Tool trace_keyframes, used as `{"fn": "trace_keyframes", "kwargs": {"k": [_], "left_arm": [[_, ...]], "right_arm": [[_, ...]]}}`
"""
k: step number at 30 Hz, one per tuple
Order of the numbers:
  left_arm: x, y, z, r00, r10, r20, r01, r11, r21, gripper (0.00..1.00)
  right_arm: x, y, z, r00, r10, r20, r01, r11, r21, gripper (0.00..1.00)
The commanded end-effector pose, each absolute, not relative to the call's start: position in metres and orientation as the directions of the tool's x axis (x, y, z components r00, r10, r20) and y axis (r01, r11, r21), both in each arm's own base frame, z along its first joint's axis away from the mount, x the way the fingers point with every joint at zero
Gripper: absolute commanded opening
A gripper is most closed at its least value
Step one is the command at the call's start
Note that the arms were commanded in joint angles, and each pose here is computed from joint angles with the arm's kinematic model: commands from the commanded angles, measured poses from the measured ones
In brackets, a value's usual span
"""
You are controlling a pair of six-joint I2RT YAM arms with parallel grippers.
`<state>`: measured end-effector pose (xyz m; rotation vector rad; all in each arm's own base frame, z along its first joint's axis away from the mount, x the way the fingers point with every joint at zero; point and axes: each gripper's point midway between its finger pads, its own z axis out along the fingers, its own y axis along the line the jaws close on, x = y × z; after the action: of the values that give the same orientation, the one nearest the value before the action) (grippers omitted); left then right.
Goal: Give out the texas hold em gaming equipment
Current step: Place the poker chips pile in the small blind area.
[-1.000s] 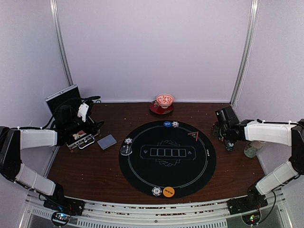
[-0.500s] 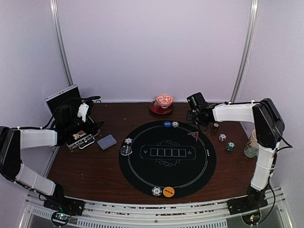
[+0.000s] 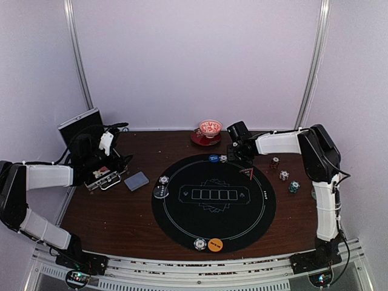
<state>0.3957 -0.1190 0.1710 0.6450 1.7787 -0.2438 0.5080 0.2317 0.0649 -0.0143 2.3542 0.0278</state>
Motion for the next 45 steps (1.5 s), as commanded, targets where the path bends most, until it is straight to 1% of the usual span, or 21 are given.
{"fn": "trace_keyframes", "kwargs": {"k": [1, 17, 25, 45], "left_arm": [[0.403, -0.121, 0.185, -0.138, 0.297, -0.945, 0.538, 0.823, 0.180, 0.98], [0.404, -0.121, 0.183, -0.141, 0.299, -0.944, 0.541, 0.821, 0.180, 0.98], [0.404, -0.121, 0.182, -0.142, 0.299, -0.944, 0.541, 0.822, 0.179, 0.98], [0.404, -0.122, 0.182, -0.144, 0.301, -0.943, 0.544, 0.820, 0.178, 0.98]], "right_arm": [[0.518, 0.240, 0.071, -0.684, -0.015, -0.729, -0.038, 0.999, 0.015, 0.29], [0.518, 0.241, 0.048, -0.704, -0.023, -0.710, -0.042, 0.999, 0.009, 0.32], [0.517, 0.241, 0.047, -0.707, -0.027, -0.707, -0.041, 0.999, 0.004, 0.39], [0.515, 0.238, 0.050, -0.712, -0.032, -0.701, -0.038, 0.999, -0.007, 0.48]]}}
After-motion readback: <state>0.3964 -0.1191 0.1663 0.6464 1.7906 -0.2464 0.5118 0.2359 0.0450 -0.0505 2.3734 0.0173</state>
